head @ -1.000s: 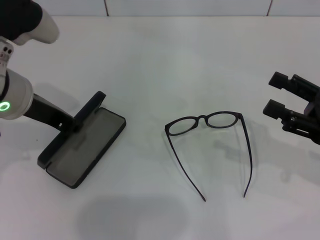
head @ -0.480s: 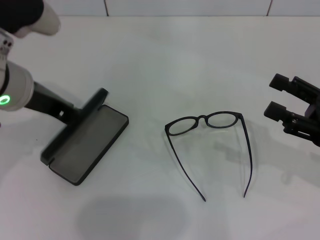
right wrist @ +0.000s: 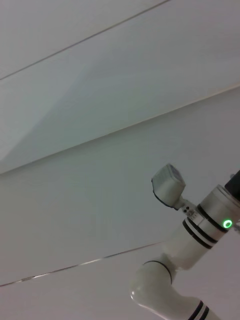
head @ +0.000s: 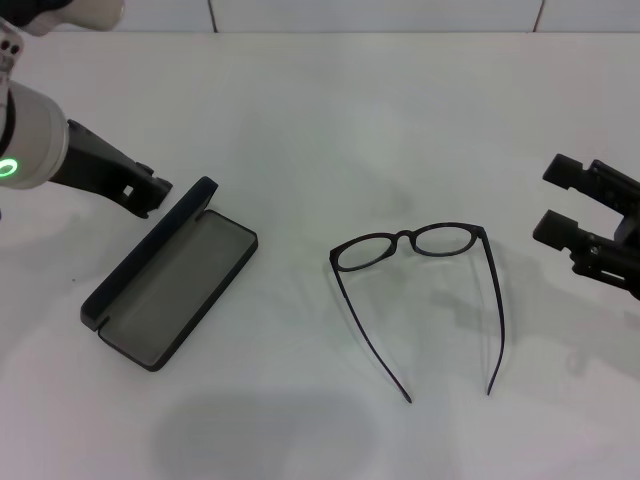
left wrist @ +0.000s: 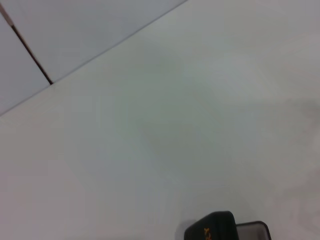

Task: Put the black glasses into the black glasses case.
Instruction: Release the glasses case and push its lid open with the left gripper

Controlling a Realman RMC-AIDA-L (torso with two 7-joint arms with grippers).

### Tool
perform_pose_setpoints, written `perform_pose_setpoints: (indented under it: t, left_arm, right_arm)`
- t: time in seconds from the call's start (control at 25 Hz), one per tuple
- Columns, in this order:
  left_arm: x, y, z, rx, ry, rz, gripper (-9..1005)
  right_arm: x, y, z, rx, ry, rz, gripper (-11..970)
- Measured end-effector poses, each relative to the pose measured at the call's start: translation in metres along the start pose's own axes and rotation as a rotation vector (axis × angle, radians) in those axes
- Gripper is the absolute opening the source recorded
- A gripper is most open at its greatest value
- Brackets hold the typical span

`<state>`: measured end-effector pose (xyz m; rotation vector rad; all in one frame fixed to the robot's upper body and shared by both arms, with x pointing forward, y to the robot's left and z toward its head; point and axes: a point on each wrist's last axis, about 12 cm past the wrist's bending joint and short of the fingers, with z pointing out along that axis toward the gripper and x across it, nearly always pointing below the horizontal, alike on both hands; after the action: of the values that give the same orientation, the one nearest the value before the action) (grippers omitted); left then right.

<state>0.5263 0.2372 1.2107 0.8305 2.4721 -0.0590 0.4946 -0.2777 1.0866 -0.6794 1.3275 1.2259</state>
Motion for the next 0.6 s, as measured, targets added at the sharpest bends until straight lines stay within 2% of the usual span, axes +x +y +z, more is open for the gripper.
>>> perform_pose_setpoints:
  t: [0.08,0.28,0.4,0.6]
  left_arm:
    - [0.001,-0.002,-0.002,0.007,0.004,0.005,140]
    - [0.001,-0.006,-0.008,0.019,0.016,0.015,317]
    - [0.003,-0.006,-0.004,0.028,0.031,0.009,395]
    - [0.01,-0.004,0.014,0.066,0.107,-0.022,524]
  right_arm:
    - [0.0,0.001,-0.001,0.003,-0.002,0.0,810]
    - [-0.001,0.0,0.002,-0.005,-0.002,-0.009,809]
    - [-0.001,-0.001,0.004,-0.01,-0.002,-0.011,809]
    - [0.0,-0.001,0.005,-0.005,0.0,-0.009,809]
